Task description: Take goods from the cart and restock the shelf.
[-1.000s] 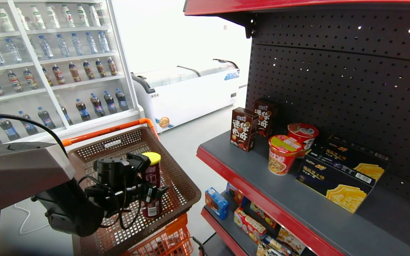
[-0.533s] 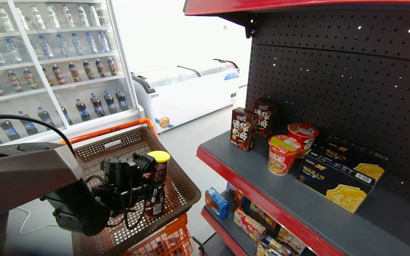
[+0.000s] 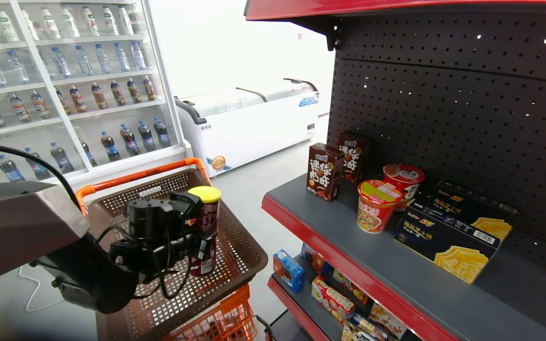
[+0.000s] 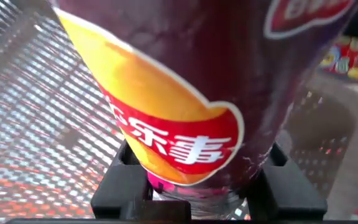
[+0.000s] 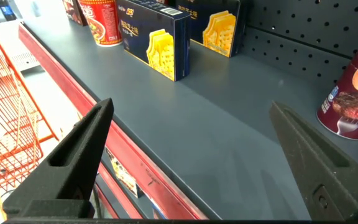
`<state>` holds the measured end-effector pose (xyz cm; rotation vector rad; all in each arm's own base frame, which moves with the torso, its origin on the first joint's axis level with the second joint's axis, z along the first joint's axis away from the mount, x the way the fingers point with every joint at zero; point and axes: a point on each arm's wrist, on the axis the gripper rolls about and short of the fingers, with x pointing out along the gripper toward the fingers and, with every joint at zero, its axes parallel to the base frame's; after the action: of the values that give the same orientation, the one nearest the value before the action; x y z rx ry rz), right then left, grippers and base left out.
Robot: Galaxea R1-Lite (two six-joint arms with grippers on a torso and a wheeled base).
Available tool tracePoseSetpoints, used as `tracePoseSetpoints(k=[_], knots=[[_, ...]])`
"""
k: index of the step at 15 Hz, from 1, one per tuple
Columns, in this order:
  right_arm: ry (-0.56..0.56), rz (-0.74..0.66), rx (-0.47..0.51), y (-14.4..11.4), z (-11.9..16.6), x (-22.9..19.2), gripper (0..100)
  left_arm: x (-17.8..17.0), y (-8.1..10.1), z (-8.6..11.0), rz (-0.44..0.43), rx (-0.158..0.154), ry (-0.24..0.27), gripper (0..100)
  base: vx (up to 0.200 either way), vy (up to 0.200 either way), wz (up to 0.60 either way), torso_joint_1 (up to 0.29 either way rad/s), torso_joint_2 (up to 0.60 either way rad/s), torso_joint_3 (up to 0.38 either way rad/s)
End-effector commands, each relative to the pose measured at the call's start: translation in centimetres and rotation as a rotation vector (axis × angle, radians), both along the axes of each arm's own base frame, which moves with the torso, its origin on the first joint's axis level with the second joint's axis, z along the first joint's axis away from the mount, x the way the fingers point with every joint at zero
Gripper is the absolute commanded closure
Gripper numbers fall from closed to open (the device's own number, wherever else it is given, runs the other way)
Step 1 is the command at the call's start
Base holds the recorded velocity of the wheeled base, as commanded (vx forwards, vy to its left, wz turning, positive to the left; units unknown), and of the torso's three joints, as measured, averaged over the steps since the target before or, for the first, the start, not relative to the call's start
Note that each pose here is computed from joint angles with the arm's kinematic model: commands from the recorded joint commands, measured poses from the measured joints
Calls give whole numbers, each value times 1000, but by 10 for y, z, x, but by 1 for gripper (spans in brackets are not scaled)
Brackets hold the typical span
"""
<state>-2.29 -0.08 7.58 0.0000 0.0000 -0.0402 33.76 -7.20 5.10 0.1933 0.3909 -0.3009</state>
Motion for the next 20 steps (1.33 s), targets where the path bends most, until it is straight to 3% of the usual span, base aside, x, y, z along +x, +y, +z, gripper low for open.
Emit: tracePoseSetpoints(k=[1,2,3,4,6,7,8,9,10,15,17,20], knots=[[2,0,0,0,0,0,0,-35,15,54,27,-22,-92,100,0,0,0,0,0,0],[2,0,0,0,0,0,0,-52,18,67,39,-48,-76,100,0,0,0,0,0,0],[2,0,0,0,0,0,0,-69,21,79,65,-103,-62,100,0,0,0,0,0,0],[2,0,0,0,0,0,0,-87,24,92,74,-129,-85,100,0,0,0,0,0,0],[2,0,0,0,0,0,0,-117,33,115,101,-141,-173,100,0,0,0,0,0,0],[2,0,0,0,0,0,0,-137,38,124,158,-130,-191,100,0,0,0,0,0,0],[2,0,0,0,0,0,0,-154,41,130,169,-143,-202,100,0,0,0,0,0,0],[0,0,0,0,0,0,0,-172,44,134,175,-184,-217,100,0,0,0,0,0,0],[2,0,0,0,0,0,0,-189,47,132,177,-210,-226,100,0,0,0,0,0,0],[0,0,0,0,0,0,0,-247,56,130,126,-247,-292,100,0,0,0,0,0,0],[2,0,0,0,0,0,0,-256,57,119,95,-246,-277,100,0,0,0,0,0,0],[2,0,0,0,0,0,0,-271,63,111,133,-240,-279,100,0,0,0,0,0,0]])
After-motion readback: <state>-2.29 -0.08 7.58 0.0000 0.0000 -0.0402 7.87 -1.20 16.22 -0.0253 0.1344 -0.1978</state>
